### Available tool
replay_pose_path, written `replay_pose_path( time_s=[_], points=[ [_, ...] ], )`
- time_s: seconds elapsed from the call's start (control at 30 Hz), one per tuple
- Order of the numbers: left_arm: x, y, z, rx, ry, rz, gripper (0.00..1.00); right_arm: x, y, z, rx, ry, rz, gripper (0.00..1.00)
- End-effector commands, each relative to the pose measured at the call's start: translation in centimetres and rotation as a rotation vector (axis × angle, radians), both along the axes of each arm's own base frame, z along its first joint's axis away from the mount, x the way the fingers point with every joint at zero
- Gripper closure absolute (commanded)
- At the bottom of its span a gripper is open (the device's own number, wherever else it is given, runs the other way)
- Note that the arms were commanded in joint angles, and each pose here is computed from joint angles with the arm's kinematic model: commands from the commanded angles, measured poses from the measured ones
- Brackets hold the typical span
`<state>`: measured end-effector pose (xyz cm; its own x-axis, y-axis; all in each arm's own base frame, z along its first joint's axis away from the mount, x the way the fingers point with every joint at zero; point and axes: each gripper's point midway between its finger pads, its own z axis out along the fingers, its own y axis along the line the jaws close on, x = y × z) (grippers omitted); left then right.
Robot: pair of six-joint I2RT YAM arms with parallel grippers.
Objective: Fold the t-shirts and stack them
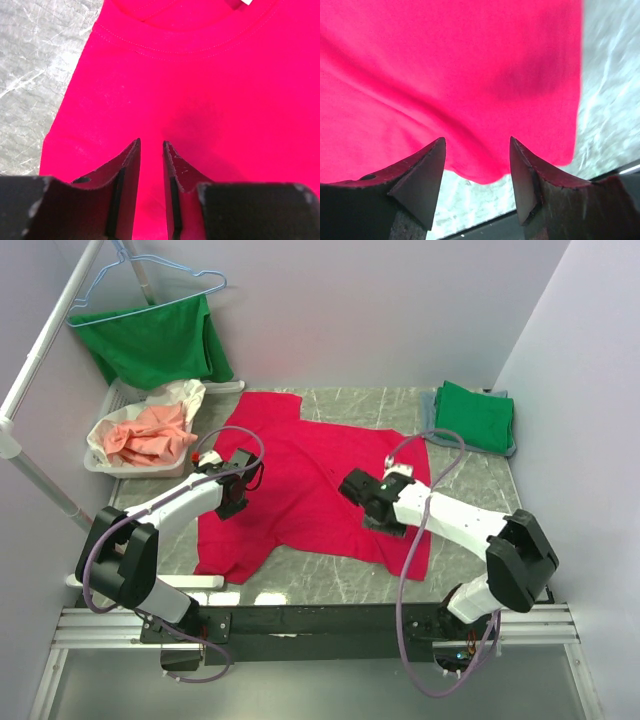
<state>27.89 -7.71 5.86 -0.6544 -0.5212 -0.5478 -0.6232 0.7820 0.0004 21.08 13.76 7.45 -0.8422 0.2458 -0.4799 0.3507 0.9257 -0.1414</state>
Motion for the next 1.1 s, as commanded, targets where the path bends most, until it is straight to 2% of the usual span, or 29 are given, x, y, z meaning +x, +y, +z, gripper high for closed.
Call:
replay_pose_path(
  time_s=[0.0, 0.17, 0.33, 0.4, 0.77, 1.07],
  points=[
    [1.3, -0.6, 2.1, -0.027, -0.062, -0.013, 0.7, 2.1, -2.8, 3.7, -0.113, -0.087, 0.05, 0.39],
    [1.4, -0.4, 2.4, -0.03, -0.075, -0.013, 0.69, 4.5, -1.1, 5.1, 0.086, -0.167, 0.195, 0.36],
    [1.4, -0.6, 2.2, -0.031, -0.064, -0.019, 0.7, 5.6, -4.7, 3.8, 0.186, -0.158, 0.173, 0.36],
    [1.4, -0.6, 2.1, -0.028, -0.062, -0.019, 0.7, 5.6, -5.5, 2.6, 0.152, -0.126, 0.167, 0.37],
    [0.8, 0.2, 0.4, 0.013, -0.012, 0.01, 0.69, 9.0, -3.3, -1.5, 0.284, -0.004, 0.125, 0.37],
    [-0.6, 0.7, -2.5, 0.007, 0.056, 0.047, 0.7, 8.4, -4.7, -5.6, 0.277, 0.098, 0.074, 0.37]
  ],
)
